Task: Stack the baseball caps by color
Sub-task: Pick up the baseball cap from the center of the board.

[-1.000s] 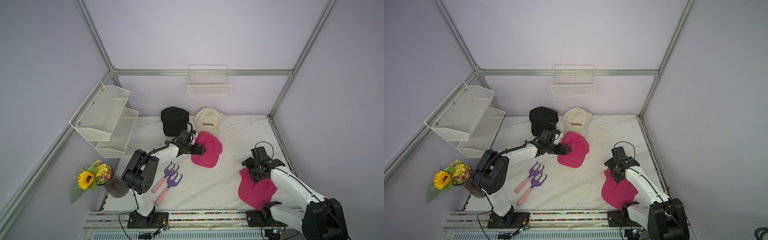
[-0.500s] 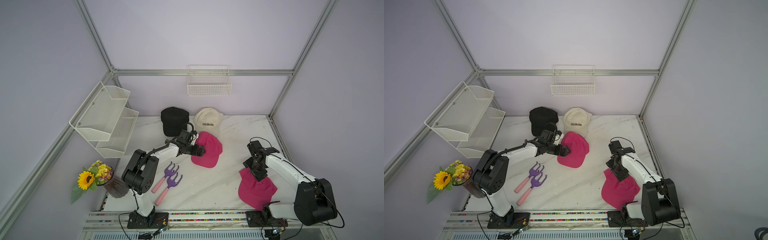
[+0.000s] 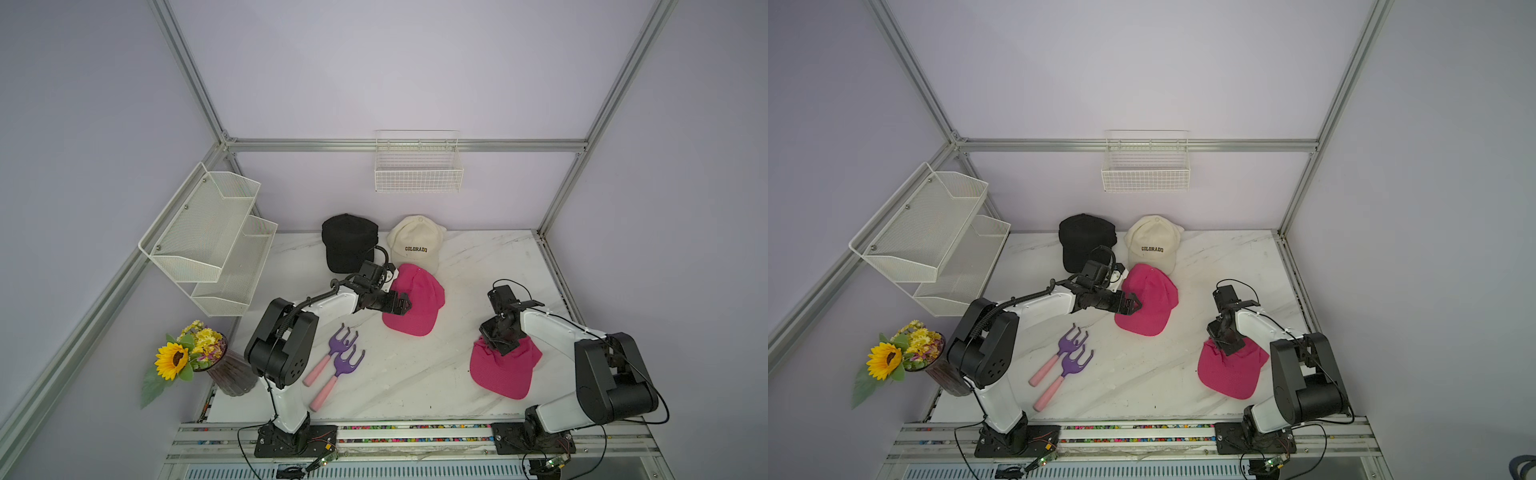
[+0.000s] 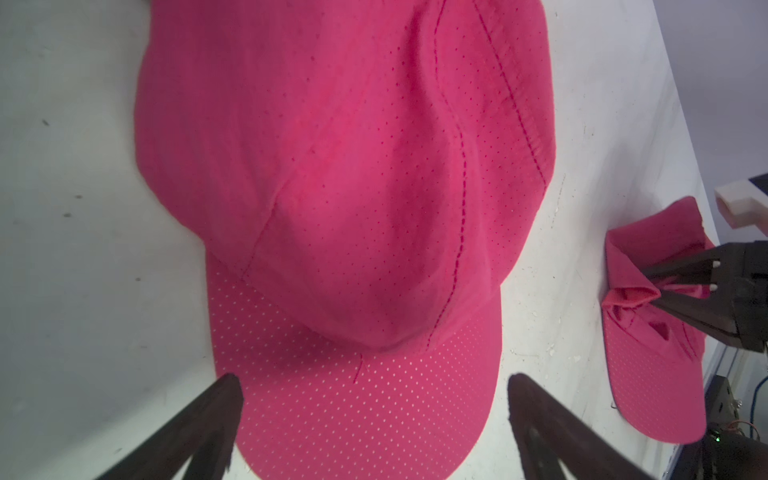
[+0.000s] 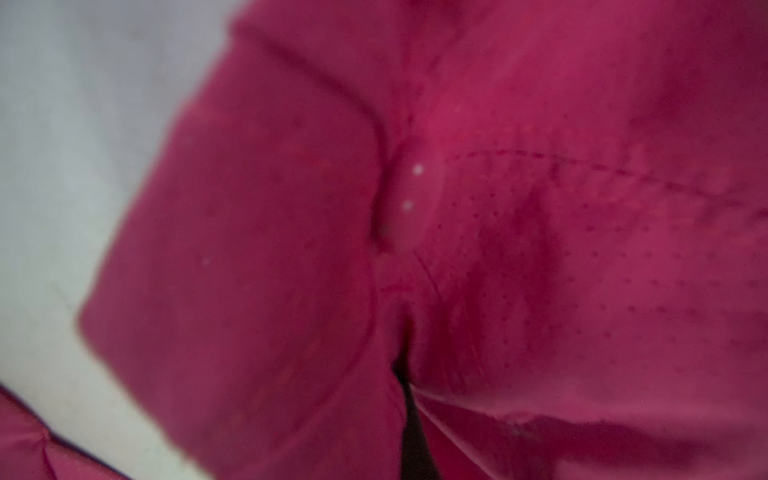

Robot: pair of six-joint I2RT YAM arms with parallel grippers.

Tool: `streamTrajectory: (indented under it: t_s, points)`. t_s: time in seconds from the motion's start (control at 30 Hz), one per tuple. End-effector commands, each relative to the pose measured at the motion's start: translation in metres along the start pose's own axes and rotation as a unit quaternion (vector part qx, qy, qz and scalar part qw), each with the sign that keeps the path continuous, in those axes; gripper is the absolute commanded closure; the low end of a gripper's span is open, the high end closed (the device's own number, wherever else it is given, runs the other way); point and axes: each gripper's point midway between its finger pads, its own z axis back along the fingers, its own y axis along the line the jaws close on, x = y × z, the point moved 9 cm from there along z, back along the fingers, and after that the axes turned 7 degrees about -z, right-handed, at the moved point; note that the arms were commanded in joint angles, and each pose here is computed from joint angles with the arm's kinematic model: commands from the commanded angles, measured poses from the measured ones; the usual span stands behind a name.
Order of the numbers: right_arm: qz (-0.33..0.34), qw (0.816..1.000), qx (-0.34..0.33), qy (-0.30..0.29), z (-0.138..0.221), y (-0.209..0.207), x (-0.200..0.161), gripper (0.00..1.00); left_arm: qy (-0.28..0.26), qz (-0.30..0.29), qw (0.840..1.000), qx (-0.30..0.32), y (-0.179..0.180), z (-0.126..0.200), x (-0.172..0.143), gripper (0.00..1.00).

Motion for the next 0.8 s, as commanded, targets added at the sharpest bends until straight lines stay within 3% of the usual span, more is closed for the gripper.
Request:
streamTrajectory:
  t_s: [0.0,0.2,0.33,0.43,0.6,0.77]
  points:
    - [0.030,0.994,0.104,-0.022,0.011,0.042,0.005,1.00,0.001,0.003,0.999,-0.035,-0.007,-0.007,0.002,0.00]
    - [0.120,0.957,0.260,-0.042,0.036,0.119,-0.008,1.00,0.037,0.037,0.997,-0.052,-0.022,-0.014,-0.025,0.00]
    - [0.155,0.937,0.309,-0.043,0.042,0.146,-0.027,1.00,0.055,0.074,0.992,-0.085,-0.031,-0.018,-0.046,0.00]
    - [0.147,0.933,0.318,-0.084,0.054,0.149,-0.027,1.00,0.059,0.095,0.989,-0.101,-0.038,-0.018,-0.056,0.00]
    - [0.116,0.917,0.343,-0.170,0.096,0.145,-0.013,1.00,0.003,0.108,0.993,-0.053,-0.039,0.011,-0.050,0.00]
    - [0.070,0.887,0.414,-0.195,0.165,0.143,-0.008,1.00,-0.077,0.054,0.990,-0.107,-0.061,0.045,-0.016,0.00]
